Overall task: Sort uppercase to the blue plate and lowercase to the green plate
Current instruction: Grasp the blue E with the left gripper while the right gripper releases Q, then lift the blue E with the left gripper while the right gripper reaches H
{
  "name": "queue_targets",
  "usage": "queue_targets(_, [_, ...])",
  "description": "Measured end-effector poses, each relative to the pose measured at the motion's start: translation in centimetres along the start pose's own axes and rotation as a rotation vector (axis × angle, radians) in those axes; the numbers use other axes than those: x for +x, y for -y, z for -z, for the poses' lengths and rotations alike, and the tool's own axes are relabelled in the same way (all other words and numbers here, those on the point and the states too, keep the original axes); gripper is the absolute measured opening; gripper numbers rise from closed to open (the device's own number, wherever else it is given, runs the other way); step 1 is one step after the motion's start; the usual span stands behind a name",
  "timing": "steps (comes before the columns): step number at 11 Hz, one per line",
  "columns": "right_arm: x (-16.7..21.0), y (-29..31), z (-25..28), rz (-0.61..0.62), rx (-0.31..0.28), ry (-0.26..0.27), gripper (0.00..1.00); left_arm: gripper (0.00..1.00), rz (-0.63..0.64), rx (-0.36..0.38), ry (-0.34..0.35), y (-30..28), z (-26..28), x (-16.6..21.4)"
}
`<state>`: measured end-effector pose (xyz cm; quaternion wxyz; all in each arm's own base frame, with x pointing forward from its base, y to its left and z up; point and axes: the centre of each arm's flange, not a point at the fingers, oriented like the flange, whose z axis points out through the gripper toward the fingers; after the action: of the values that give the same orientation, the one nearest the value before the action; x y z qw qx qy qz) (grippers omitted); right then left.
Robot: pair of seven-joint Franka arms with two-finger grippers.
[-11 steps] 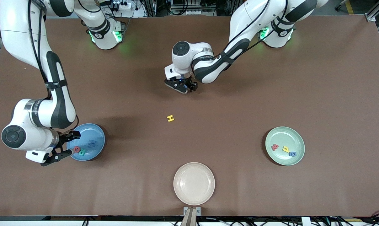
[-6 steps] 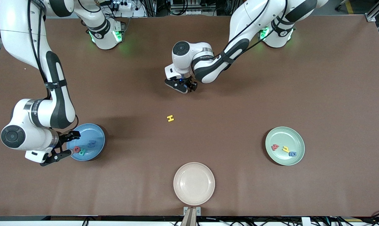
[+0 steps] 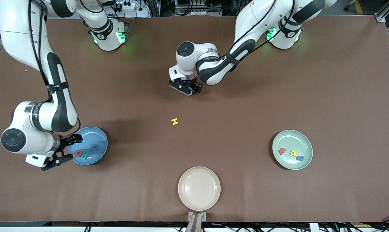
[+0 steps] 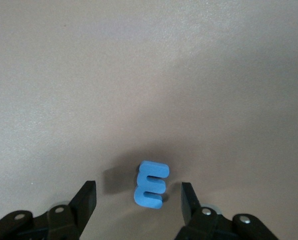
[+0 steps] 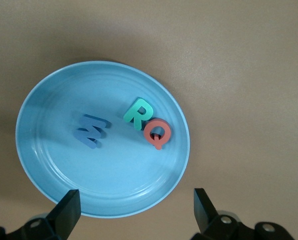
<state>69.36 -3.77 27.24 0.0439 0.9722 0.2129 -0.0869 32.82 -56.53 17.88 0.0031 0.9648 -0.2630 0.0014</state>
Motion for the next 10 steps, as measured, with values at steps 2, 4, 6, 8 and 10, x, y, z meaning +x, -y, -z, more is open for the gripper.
queue_targets(2, [0.00, 0.00, 0.00, 0.000, 0.000, 0.000, 1.00, 0.77, -0.001, 0.000, 0.001, -0.01, -0.04, -0.05])
queue_targets(4, [-0.02, -0.02, -0.04, -0.001, 0.000, 0.001, 1.00, 0.76, -0.005, 0.002, 0.002, -0.15, -0.12, -0.21])
queue_targets(6, [-0.03, -0.02, -0.06, -0.001, 0.001, 0.001, 1.00, 0.76, -0.011, 0.003, 0.004, -0.40, -0.25, -0.46])
queue_targets(8, [-0.04, -0.01, -0.09, -0.001, 0.001, 0.002, 1.00, 0.74, -0.012, 0.004, 0.005, -0.41, -0.33, -0.50])
queue_targets(10, [-0.07, 0.01, -0.18, -0.001, 0.002, 0.003, 1.00, 0.71, -0.011, 0.007, 0.005, -0.31, -0.48, -0.49])
